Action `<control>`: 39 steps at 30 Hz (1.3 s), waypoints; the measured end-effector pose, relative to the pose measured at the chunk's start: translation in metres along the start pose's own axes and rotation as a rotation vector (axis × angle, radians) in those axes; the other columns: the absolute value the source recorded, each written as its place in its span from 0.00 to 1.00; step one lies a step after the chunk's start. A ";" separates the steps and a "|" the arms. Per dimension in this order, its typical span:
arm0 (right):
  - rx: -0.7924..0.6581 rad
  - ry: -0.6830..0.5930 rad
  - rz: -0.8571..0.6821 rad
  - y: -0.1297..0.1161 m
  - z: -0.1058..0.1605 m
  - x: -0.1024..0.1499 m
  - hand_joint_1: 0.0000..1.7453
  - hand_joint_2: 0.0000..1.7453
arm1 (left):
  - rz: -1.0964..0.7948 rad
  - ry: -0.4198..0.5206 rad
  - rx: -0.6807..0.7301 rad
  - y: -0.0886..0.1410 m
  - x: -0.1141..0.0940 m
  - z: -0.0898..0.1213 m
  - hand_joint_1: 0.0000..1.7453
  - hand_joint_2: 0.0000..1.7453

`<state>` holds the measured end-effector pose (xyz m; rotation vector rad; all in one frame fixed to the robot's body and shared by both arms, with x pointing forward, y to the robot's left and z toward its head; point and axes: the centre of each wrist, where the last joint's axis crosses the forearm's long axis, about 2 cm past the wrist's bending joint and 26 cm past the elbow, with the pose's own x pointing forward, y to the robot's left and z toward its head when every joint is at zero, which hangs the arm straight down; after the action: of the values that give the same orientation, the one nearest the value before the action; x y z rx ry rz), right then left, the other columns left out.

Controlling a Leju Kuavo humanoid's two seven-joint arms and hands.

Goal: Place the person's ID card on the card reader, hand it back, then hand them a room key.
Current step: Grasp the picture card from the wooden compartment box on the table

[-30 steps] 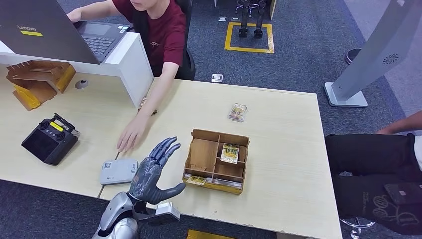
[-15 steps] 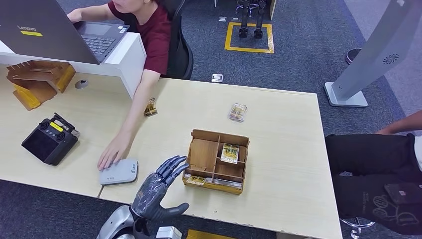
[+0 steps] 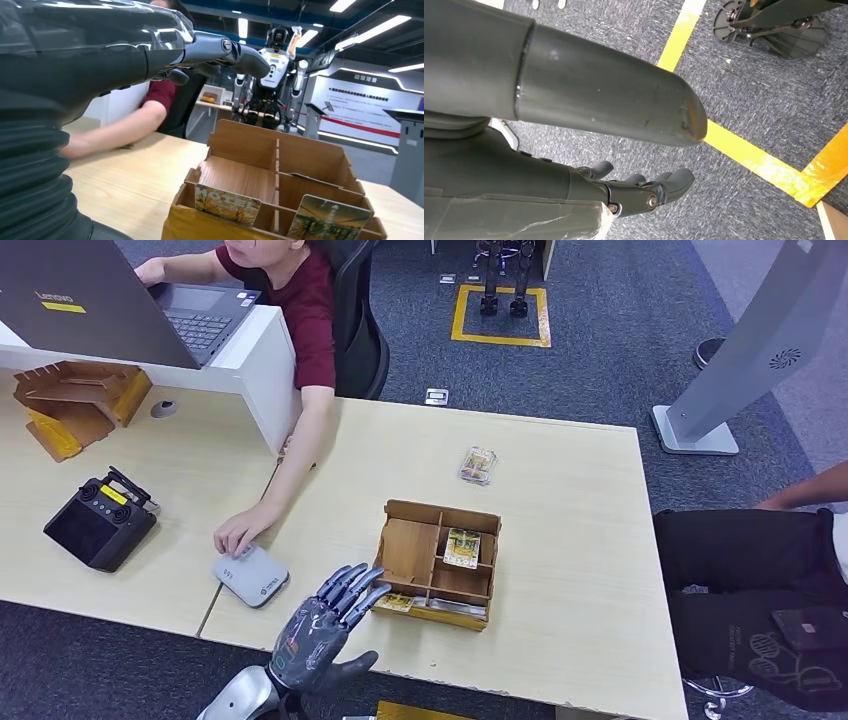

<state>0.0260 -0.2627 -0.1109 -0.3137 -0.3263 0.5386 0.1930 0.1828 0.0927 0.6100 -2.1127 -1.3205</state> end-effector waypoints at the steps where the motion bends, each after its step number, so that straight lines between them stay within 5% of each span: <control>1: 0.000 -0.001 0.002 0.000 0.000 0.000 0.00 0.00 | -0.020 0.004 0.000 -0.002 0.001 0.000 0.00 1.00; 39: 0.000 -0.009 0.008 0.000 0.000 0.000 0.00 0.00 | -0.081 0.094 0.010 -0.027 0.007 -0.032 0.00 1.00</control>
<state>0.0259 -0.2633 -0.1109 -0.3131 -0.3343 0.5484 0.2112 0.1469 0.0811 0.7547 -2.0386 -1.2996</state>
